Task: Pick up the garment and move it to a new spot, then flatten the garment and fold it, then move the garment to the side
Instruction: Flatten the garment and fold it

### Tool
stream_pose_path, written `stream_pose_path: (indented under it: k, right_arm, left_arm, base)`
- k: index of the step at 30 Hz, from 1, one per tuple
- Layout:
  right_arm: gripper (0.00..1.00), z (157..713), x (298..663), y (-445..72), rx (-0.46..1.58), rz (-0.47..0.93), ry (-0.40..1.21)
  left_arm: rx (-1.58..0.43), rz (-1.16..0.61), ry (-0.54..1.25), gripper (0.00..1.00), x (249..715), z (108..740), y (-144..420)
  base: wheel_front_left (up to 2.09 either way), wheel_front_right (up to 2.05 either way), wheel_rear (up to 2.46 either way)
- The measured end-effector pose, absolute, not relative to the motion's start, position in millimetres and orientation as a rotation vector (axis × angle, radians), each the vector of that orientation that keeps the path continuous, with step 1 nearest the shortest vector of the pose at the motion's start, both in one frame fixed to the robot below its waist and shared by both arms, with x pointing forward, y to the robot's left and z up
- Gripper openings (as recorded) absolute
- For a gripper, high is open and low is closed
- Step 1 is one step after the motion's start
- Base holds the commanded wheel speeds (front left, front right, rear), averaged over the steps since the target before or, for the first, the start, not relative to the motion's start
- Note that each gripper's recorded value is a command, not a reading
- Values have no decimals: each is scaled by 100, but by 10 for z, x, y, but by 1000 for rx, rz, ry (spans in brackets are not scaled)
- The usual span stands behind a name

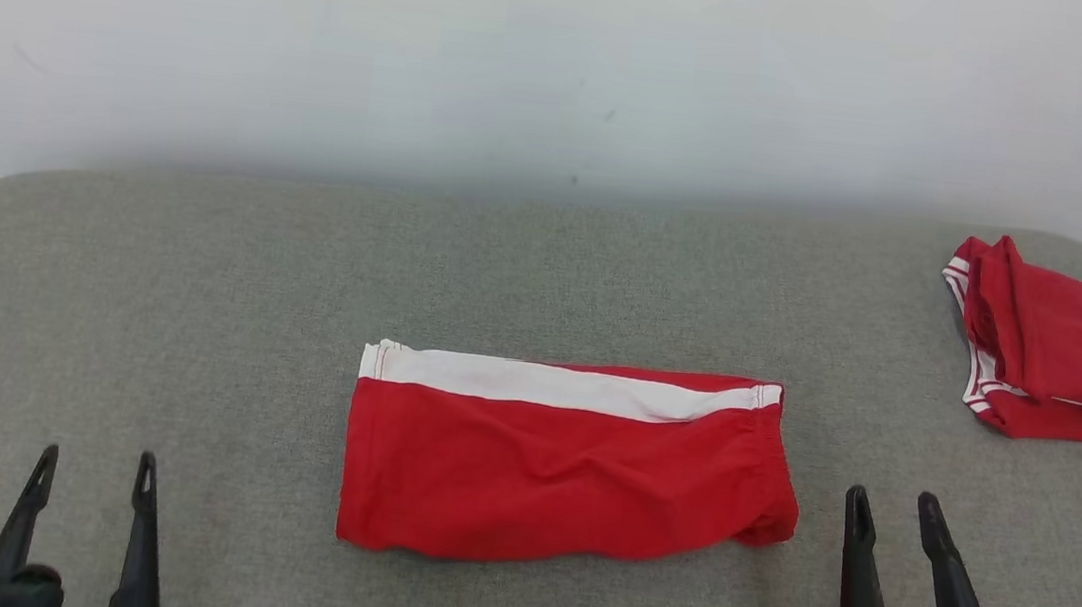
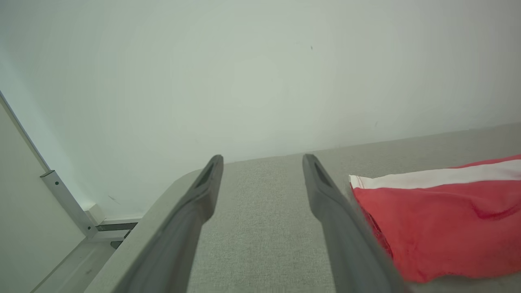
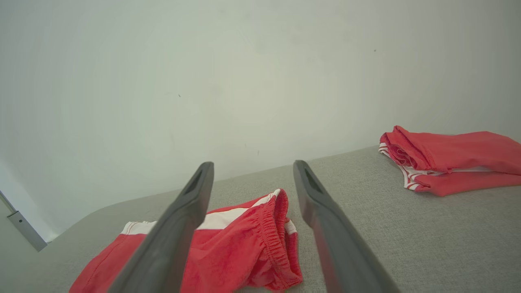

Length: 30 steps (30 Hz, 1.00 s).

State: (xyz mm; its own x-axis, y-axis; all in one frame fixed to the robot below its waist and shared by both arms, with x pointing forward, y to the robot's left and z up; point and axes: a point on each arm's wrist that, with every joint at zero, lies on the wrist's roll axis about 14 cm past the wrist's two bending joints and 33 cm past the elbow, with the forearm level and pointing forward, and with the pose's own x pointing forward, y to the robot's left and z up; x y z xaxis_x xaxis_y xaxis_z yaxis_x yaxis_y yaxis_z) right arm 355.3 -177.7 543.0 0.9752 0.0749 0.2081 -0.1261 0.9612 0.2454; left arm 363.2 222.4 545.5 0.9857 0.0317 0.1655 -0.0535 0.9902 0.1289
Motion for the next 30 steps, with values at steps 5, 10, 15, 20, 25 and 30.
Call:
stream_pose_path:
  k: [5,10,15,20,25,30]
  right_arm:
    - [100,5379,3522,-1792,265,91,-184]
    - [100,5328,3499,-1811,261,81,-170]
    - [100,5283,3488,-1807,237,81,-156]
    - [100,5215,3478,-1809,217,78,-135]
    - [100,5114,3468,-1809,192,77,-103]
    - [100,5065,3512,-1822,187,74,-84]
  left_arm:
    - [153,60,-148,100,3517,5381,2264]
    - [167,49,-137,100,3434,5323,2229]
    - [167,-14,-125,100,3383,5266,2105]
    - [153,-5,-121,100,3359,5251,2132]
    - [152,-11,-109,100,3340,5208,2132]
    - [141,-5,-101,100,3343,5178,2131]
  base:
    - [0,0,0]
    - [0,0,0]
    - [0,0,0]
    - [0,0,0]
    - [0,0,0]
    - [0,0,0]
